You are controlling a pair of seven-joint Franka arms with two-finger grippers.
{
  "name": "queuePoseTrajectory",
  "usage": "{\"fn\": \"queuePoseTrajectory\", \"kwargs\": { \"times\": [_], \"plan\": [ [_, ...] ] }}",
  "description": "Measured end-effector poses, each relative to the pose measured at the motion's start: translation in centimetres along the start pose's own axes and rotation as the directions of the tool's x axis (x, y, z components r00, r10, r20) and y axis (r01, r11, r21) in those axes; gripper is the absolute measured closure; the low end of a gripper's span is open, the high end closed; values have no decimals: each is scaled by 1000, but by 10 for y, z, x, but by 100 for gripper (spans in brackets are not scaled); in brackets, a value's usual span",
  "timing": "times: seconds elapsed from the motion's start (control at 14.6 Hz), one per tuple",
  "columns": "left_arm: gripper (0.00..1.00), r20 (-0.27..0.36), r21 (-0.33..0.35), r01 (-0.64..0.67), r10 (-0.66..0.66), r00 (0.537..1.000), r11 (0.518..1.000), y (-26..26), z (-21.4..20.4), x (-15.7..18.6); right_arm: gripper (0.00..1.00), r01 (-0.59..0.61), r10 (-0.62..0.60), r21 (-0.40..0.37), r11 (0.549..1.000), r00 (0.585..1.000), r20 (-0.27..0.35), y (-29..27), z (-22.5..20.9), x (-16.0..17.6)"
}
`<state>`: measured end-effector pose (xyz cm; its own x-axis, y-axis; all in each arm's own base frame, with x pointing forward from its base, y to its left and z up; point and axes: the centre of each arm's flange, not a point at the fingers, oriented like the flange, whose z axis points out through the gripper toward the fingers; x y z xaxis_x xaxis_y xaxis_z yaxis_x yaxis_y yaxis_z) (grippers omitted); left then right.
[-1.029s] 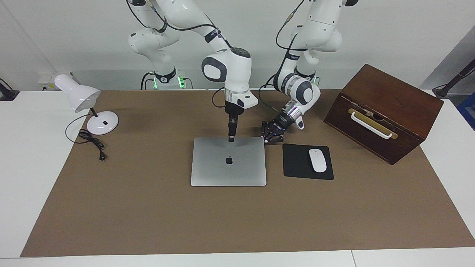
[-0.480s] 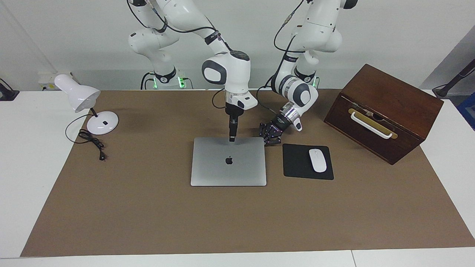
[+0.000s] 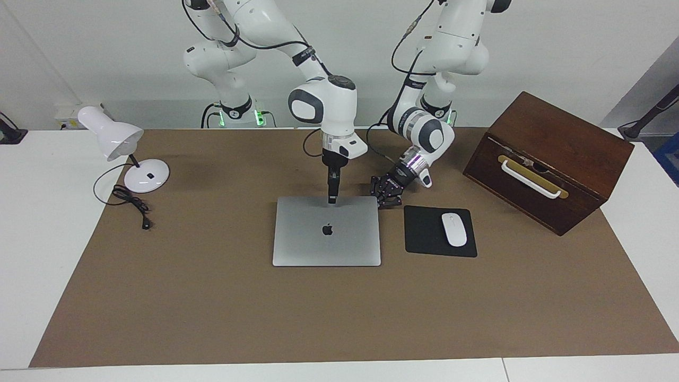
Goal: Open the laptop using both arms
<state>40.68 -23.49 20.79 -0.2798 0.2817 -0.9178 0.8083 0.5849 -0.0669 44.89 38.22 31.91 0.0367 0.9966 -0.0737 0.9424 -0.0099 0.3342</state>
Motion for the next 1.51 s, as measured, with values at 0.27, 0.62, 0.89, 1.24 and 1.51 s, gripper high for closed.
{"fn": "queuePoseTrajectory", "kwargs": {
  "times": [0.27, 0.62, 0.89, 1.24, 1.51],
  "plan": [
    [99, 0, 0, 0, 0, 1000, 1000, 0, 0, 0, 0, 20, -20, -4, 1000, 1000, -10, -3, 14, 3],
    [99, 0, 0, 0, 0, 1000, 1000, 0, 0, 0, 0, 28, -28, -26, 999, 1000, -6, 4, 12, 1],
    [99, 0, 0, 0, 0, 1000, 1000, 0, 0, 0, 0, 48, -48, -49, 998, 999, 0, 8, 11, 0],
    [99, 0, -1, 0, 0, 1000, 1000, 0, 0, 0, 0, 63, -63, -79, 995, 998, 9, 18, 9, -3],
    [99, 0, -1, 0, 0, 1000, 1000, 0, 0, 0, 0, 70, -70, -91, 993, 998, 9, 22, 11, -6]
  ]
}}
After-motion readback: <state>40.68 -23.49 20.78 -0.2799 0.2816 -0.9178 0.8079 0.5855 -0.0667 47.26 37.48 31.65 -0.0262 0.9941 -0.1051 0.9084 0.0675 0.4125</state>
